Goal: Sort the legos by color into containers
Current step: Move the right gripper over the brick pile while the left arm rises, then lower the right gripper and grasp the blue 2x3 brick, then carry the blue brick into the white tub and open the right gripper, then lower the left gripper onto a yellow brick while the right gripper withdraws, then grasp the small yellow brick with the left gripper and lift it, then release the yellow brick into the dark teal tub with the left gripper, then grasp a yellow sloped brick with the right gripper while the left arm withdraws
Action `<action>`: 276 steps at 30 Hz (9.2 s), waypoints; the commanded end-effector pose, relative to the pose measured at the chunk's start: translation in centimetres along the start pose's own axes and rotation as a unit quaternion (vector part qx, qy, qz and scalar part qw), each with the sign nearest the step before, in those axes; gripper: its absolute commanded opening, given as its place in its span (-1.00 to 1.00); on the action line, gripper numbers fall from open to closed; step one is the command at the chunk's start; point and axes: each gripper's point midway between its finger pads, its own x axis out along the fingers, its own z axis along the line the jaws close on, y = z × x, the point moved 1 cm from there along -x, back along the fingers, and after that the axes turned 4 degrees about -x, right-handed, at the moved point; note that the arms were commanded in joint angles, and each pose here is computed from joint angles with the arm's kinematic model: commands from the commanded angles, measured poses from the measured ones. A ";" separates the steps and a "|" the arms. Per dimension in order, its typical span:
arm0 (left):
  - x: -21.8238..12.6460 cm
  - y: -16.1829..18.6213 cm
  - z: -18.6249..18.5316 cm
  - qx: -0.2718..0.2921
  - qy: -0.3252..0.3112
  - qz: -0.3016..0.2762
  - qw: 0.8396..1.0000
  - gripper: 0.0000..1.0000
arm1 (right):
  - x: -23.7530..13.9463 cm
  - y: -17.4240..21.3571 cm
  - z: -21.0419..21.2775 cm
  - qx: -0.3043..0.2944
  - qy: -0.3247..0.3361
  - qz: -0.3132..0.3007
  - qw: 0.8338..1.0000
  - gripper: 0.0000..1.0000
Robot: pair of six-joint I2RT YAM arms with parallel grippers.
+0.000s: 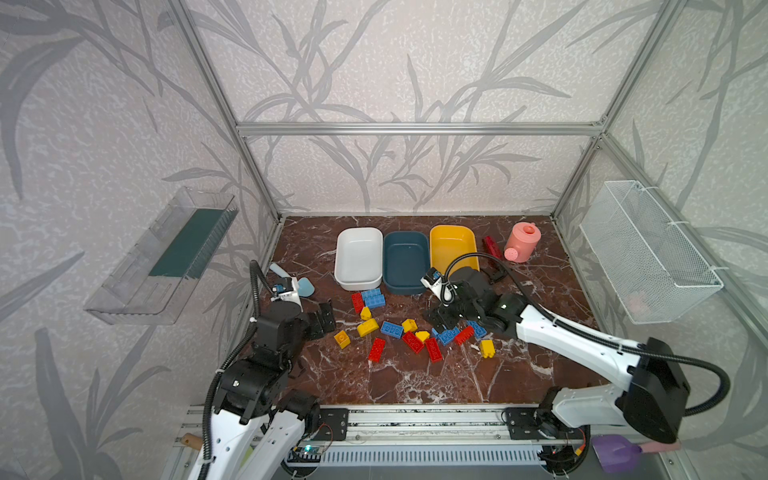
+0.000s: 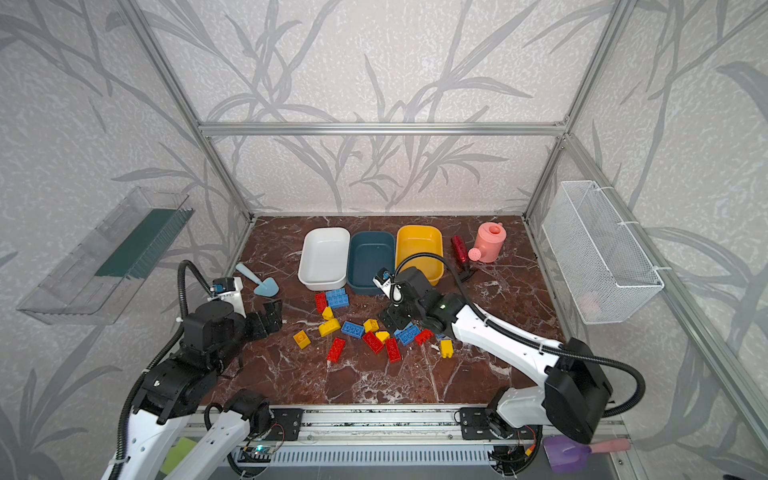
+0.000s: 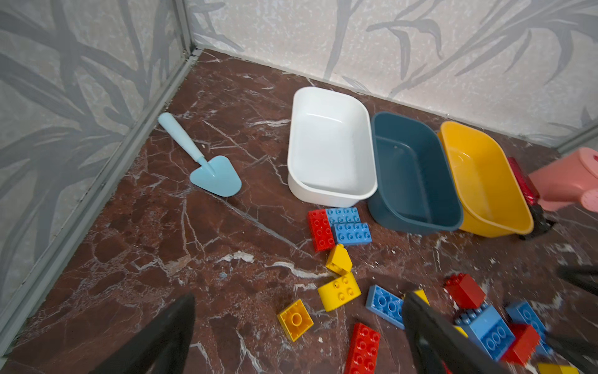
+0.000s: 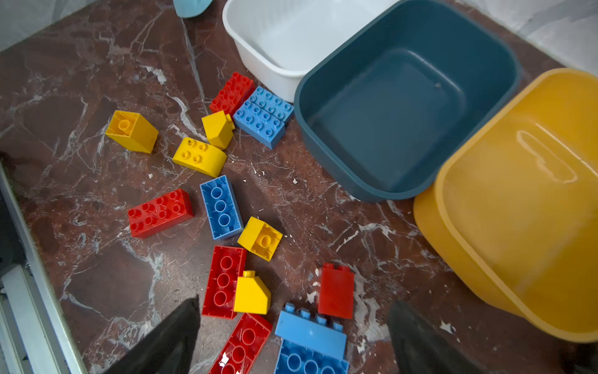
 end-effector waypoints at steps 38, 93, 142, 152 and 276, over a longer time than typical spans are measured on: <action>-3.5 -0.3 1.0 -0.018 0.040 -0.094 0.995 0.98 | 14.8 2.7 6.8 -0.136 -0.118 0.246 0.953 0.12; -3.2 0.0 0.8 -0.016 0.043 -0.088 0.995 0.98 | 18.7 -16.4 -3.4 0.012 0.006 0.038 0.999 -0.74; 9.6 10.0 2.8 -0.070 -0.177 0.177 0.966 0.95 | -3.3 -1.6 -3.5 0.182 0.120 -0.199 0.955 0.30; 12.0 13.4 3.1 -0.090 -0.198 0.223 0.950 0.88 | -2.0 0.8 -2.8 0.192 0.116 -0.192 0.955 0.30; -0.7 -1.4 -1.4 0.014 0.009 -0.024 1.000 0.70 | 9.6 -3.2 9.3 0.043 0.008 0.069 0.997 0.42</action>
